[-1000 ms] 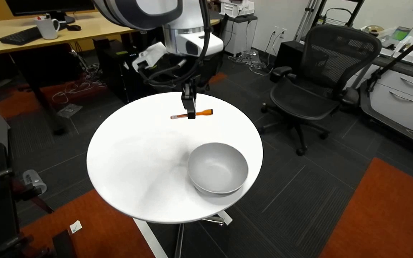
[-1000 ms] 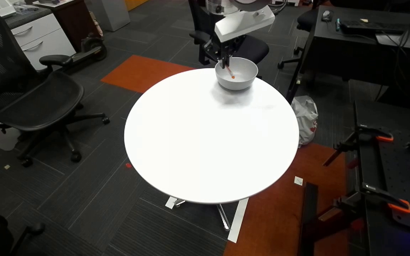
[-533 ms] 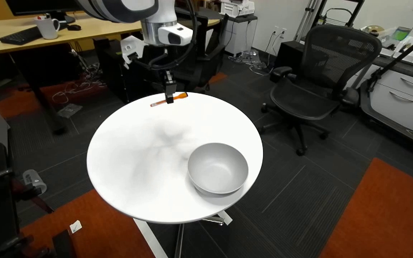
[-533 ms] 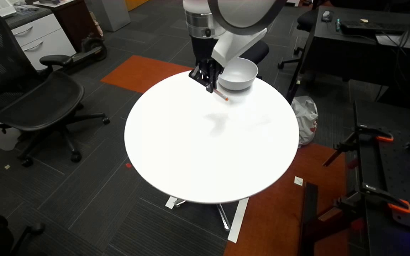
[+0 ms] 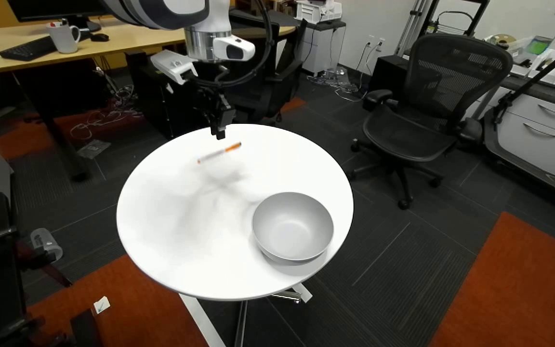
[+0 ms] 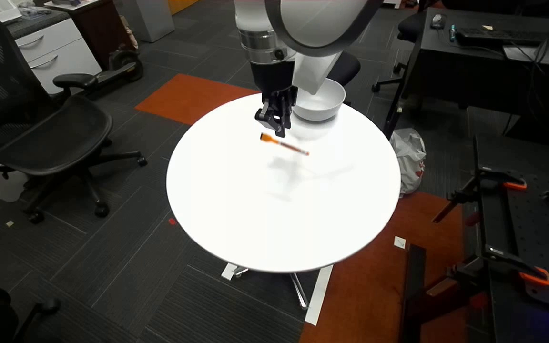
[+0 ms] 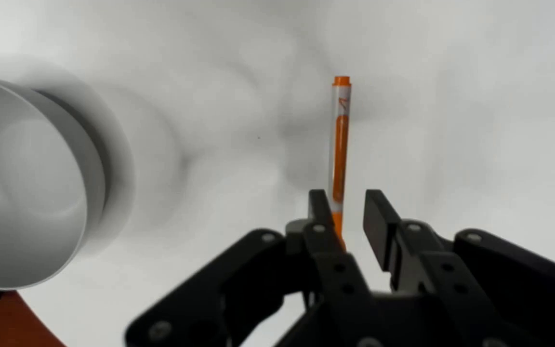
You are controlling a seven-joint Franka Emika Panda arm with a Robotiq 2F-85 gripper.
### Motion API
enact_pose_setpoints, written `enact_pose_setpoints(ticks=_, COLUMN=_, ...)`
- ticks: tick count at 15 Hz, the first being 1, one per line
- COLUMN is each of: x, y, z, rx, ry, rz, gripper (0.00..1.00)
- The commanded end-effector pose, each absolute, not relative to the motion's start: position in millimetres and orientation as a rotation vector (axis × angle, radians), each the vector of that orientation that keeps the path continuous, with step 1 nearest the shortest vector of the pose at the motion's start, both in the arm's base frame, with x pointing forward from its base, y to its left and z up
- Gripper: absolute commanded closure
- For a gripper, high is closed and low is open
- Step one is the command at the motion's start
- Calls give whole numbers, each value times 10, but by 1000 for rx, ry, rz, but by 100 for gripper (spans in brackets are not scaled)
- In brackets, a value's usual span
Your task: Put the marker on the table
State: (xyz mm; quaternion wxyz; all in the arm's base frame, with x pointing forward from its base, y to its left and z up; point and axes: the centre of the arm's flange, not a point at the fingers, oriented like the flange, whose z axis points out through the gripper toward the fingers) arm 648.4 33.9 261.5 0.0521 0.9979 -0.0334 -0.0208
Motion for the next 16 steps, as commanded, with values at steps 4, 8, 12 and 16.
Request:
enact_pose_setpoints(ticks=4, x=6587, y=325, z=2644, rx=3010, ry=16, rz=-93, gripper=19)
enact_pose_setpoints(ticks=8, x=6595, y=323, z=2653, rx=3009, ry=33, rz=-83, gripper=0)
enact_pose_setpoints(ticks=12, x=6620, y=320, z=2657, rx=3011, ry=36, rz=-84, gripper=0)
enact_pose_setpoints(ticks=16, x=6566, y=331, z=2600, rx=3028, ry=-9, rz=-59, gripper=0)
